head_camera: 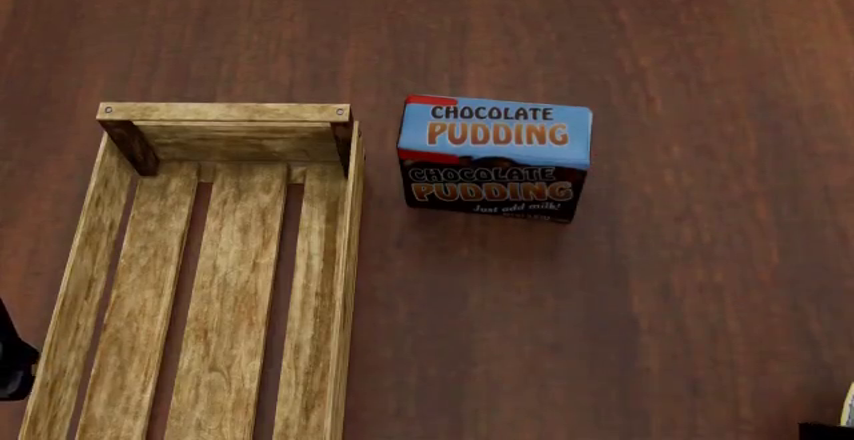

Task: Stack the left bowl on the right bowl and place them in the tray.

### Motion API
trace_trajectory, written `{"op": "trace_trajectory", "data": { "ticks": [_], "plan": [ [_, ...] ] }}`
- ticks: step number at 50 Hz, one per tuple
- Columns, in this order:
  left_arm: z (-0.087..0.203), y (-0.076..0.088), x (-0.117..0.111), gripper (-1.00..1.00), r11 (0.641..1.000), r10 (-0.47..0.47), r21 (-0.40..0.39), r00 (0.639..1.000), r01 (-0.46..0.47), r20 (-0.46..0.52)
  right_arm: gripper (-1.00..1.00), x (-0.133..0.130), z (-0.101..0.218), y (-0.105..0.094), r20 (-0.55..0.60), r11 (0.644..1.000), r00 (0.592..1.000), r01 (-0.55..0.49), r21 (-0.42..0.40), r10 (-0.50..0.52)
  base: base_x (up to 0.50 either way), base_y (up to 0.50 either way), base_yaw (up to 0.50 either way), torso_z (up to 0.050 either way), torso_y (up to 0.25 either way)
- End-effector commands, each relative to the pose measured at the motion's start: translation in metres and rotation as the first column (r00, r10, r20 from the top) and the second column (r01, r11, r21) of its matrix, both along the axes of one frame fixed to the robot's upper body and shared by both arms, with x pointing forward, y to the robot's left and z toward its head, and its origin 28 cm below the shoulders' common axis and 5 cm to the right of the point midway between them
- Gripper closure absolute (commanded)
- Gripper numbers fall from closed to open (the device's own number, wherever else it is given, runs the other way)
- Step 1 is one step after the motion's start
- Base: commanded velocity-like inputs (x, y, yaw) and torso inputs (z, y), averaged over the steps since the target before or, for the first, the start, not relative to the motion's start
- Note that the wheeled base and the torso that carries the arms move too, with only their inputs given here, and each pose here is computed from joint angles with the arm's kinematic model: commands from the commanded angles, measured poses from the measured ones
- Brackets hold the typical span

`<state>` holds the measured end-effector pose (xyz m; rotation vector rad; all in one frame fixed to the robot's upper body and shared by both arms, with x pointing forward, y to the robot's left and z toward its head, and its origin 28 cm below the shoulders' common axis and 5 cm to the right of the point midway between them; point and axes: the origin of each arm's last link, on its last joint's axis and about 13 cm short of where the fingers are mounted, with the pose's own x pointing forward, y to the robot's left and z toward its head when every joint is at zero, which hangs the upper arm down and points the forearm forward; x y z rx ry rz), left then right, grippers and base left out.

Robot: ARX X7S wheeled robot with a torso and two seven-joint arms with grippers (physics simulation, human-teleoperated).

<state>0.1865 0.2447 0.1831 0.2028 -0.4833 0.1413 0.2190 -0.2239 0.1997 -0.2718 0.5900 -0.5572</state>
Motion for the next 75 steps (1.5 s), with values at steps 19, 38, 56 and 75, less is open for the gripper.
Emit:
{"op": "trace_trajectory", "data": {
  "ticks": [19,38,56,75],
  "plan": [
    [-0.005,-0.002,0.004,-1.00,1.000,0.002,0.013,1.000,-0.001,-0.015,1.00,0.009,-0.016,0.000,0.027,0.999,0.999,-0.040,0.014,0.039,0.00,0.00,0.00,0.000,0.000],
    [-0.007,-0.004,0.007,-1.00,1.000,-0.004,0.023,1.000,0.005,-0.025,1.00,0.007,-0.028,-0.004,0.036,0.998,0.999,-0.028,0.049,0.026,0.00,0.00,0.00,0.000,0.001],
    [-0.009,-0.005,0.008,-1.00,0.999,-0.003,0.032,0.999,0.005,-0.034,1.00,0.013,-0.035,-0.003,0.055,0.996,0.997,-0.050,0.072,0.046,0.00,0.00,0.00,0.000,0.000],
    [-0.009,-0.004,0.006,-1.00,1.000,0.000,0.030,0.999,0.001,-0.032,1.00,0.012,-0.040,-0.002,0.046,0.995,0.998,-0.050,0.087,0.046,0.00,0.00,0.00,0.000,0.001]
  ]
}}
